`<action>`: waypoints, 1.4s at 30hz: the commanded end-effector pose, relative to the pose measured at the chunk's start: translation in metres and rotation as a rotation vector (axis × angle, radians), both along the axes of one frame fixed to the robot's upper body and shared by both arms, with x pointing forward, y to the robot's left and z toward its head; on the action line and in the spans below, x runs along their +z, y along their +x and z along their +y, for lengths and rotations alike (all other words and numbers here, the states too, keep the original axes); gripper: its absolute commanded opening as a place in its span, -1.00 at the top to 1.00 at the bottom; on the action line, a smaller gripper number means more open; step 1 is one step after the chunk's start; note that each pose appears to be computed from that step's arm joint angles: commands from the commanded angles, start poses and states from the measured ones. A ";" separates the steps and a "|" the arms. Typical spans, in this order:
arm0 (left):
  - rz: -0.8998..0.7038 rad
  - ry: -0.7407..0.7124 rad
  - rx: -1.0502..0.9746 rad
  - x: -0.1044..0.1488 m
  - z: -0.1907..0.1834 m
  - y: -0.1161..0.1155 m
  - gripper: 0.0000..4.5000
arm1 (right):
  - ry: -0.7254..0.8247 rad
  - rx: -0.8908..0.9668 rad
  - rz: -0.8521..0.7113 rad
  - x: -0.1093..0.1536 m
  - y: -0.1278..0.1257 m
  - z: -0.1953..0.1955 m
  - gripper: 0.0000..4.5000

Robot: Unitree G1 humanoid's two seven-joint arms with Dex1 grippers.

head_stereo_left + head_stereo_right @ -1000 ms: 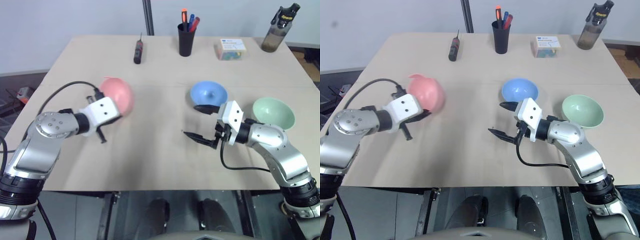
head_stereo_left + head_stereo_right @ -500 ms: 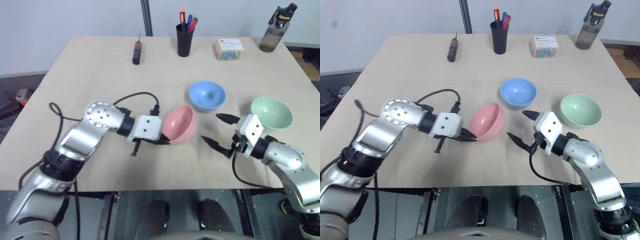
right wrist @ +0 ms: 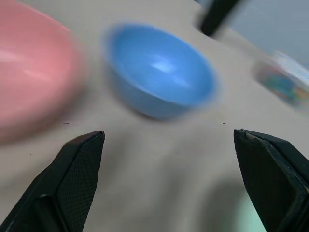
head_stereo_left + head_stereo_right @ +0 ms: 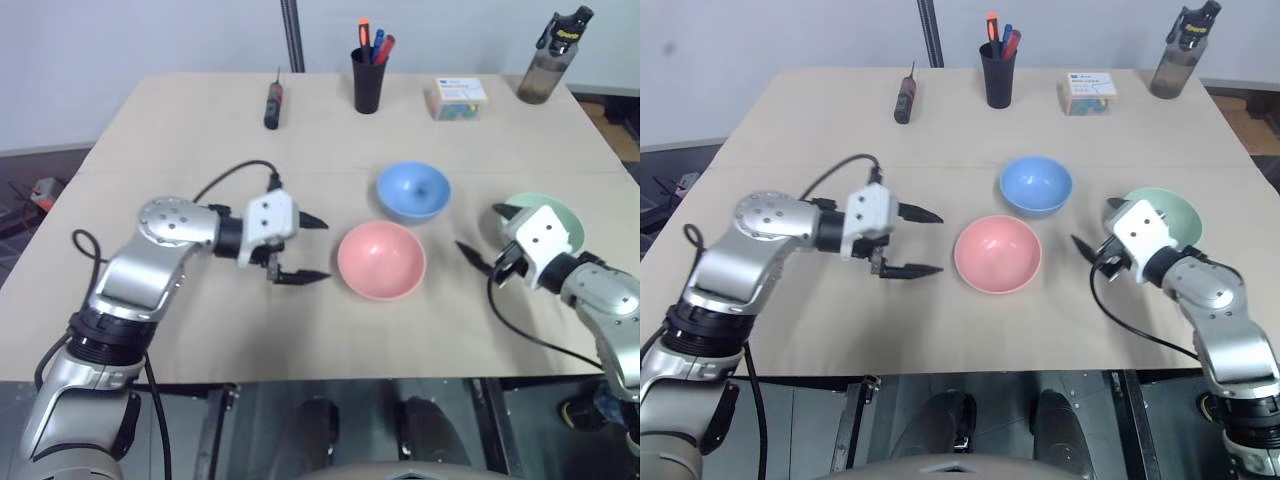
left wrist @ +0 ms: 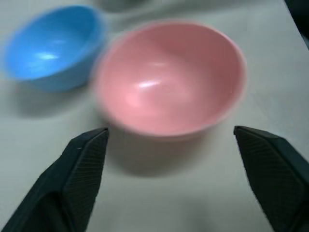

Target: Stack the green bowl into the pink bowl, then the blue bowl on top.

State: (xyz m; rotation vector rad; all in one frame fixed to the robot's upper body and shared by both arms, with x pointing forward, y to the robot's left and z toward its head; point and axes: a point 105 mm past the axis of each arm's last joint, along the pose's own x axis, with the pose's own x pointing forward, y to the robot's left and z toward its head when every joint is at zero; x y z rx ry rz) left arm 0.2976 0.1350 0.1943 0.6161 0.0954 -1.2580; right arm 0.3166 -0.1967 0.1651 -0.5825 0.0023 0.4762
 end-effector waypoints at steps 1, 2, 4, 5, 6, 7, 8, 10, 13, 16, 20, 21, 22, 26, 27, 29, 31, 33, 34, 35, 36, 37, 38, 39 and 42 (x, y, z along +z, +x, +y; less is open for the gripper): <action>-0.049 -0.236 0.085 0.020 0.017 -0.006 -0.98 | -0.069 -0.145 0.007 -0.001 0.015 -0.033 -0.99; -0.051 -0.283 0.111 0.019 0.023 -0.006 -0.98 | -0.071 -0.179 0.036 -0.007 0.019 -0.040 -0.99; -0.065 -0.325 0.128 0.020 0.029 -0.008 -0.98 | -0.023 -0.202 0.077 -0.013 0.025 -0.043 -0.99; -0.080 -0.345 0.123 0.022 0.030 -0.010 -0.98 | -0.002 -0.199 0.090 -0.015 0.026 -0.042 -0.99; -0.076 -0.359 0.118 0.023 0.031 -0.012 -0.98 | 0.010 -0.193 0.117 -0.018 0.027 -0.041 -0.99; -0.066 -0.373 0.114 0.024 0.031 -0.013 -1.00 | 0.022 -0.190 0.140 -0.021 0.028 -0.041 -0.76; -0.053 -0.384 0.109 0.025 0.031 -0.015 -1.00 | 0.029 -0.190 0.152 -0.022 0.028 -0.042 -0.70; -0.065 -0.411 0.115 0.029 0.032 -0.015 -1.00 | 0.029 -0.191 0.158 -0.022 0.030 -0.043 -0.28; -0.079 -0.425 0.115 0.031 0.031 -0.015 -1.00 | 0.021 -0.184 0.158 -0.021 0.031 -0.042 0.29; -0.073 -0.452 0.106 0.034 0.030 -0.017 -1.00 | 0.019 -0.181 0.155 -0.018 0.031 -0.041 0.73; -0.056 -0.476 0.076 0.037 0.029 -0.019 -1.00 | 0.012 -0.165 0.122 -0.007 0.029 -0.037 0.95; -0.054 -0.478 0.067 0.037 0.028 -0.019 -1.00 | 0.018 -0.129 0.104 -0.001 0.028 -0.031 0.95; -0.054 -0.480 0.058 0.037 0.029 -0.020 -1.00 | 0.039 -0.071 0.081 0.008 0.025 -0.021 0.95; -0.018 -0.447 0.004 0.032 0.032 -0.026 -1.00 | 0.093 0.223 0.030 0.038 0.000 0.029 0.95; 0.004 -0.437 -0.011 0.029 0.033 -0.028 -1.00 | 0.107 0.316 0.039 0.042 -0.010 0.045 0.95; 0.036 -0.423 -0.035 0.026 0.035 -0.032 -1.00 | 0.131 0.466 0.059 0.047 -0.027 0.074 0.95; 0.063 -0.411 -0.064 0.024 0.034 -0.035 -1.00 | 0.148 0.597 0.102 0.046 -0.040 0.102 0.95; 0.068 -0.394 -0.076 0.022 0.033 -0.036 -1.00 | 0.169 0.690 0.154 0.041 -0.049 0.124 0.95; 0.068 -0.385 -0.081 0.020 0.033 -0.036 -1.00 | 0.173 0.716 0.175 0.038 -0.050 0.132 0.95; 0.073 -0.375 -0.088 0.019 0.032 -0.037 -1.00 | 0.167 0.760 0.203 0.032 -0.052 0.143 0.95; 0.077 -0.370 -0.091 0.019 0.032 -0.037 -1.00 | 0.184 0.794 0.234 0.028 -0.054 0.152 0.95; 0.080 -0.367 -0.092 0.018 0.032 -0.037 -1.00 | 0.204 0.814 0.276 0.023 -0.055 0.158 0.95; 0.081 -0.365 -0.092 0.018 0.032 -0.038 -1.00 | 0.219 0.825 0.304 0.020 -0.055 0.161 0.95; 0.081 -0.362 -0.092 0.018 0.032 -0.038 -1.00 | 0.211 0.828 0.316 0.017 -0.055 0.162 0.95; 0.081 -0.352 -0.088 0.018 0.032 -0.039 -1.00 | 0.166 0.824 0.326 0.009 -0.053 0.160 0.54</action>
